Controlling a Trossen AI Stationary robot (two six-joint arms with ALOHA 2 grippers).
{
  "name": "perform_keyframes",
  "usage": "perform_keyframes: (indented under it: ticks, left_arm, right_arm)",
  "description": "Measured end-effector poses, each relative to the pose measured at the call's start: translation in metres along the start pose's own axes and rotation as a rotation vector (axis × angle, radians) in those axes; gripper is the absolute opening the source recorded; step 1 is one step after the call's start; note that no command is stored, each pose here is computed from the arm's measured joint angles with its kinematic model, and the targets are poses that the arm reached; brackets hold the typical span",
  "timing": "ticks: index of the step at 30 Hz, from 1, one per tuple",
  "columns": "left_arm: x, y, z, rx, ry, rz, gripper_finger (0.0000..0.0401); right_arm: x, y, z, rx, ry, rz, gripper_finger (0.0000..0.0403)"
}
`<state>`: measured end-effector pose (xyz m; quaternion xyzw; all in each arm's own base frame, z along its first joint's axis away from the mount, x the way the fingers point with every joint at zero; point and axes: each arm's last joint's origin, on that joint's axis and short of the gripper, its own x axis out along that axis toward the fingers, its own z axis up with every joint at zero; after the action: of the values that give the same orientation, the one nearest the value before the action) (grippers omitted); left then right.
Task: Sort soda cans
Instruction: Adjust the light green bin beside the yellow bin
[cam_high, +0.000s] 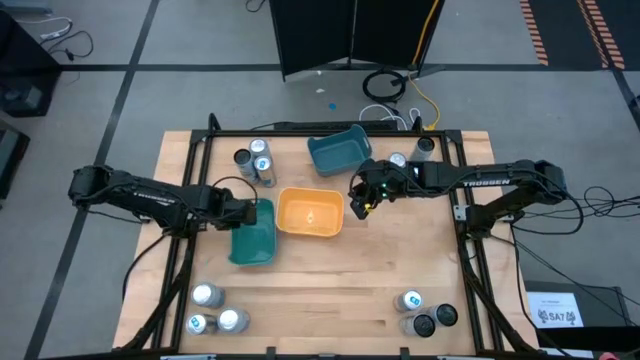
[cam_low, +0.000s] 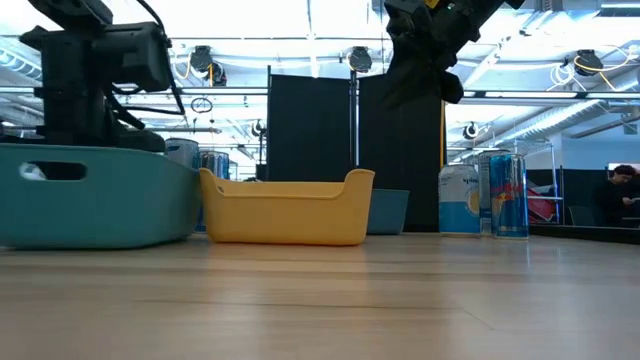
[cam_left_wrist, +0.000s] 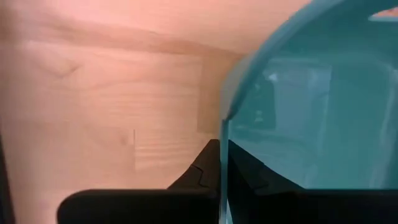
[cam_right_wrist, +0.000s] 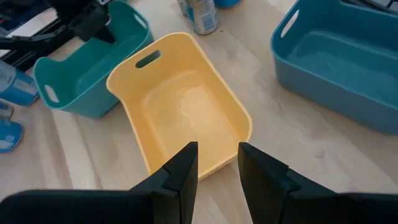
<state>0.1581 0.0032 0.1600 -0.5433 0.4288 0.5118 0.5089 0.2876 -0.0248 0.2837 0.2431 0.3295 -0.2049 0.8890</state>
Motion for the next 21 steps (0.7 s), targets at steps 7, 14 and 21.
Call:
perform_keyframes:
  ticks: [7,14,21]
  left_arm:
    - [-0.003,-0.008,0.002,-0.042,0.000,-0.066,0.0013]
    - [-0.004,-0.027,-0.004,-0.021,0.007,-0.063,0.0013]
    - [0.004,-0.042,-0.011,0.010,0.026,-0.002,0.0013]
  right_arm:
    - [-0.002,0.005,-0.013,-0.036,0.086,-0.021,0.0107]
    - [-0.006,0.005,-0.027,-0.111,0.179,-0.082,0.0107]
    - [-0.006,0.005,-0.029,-0.139,0.191,-0.093,0.0107]
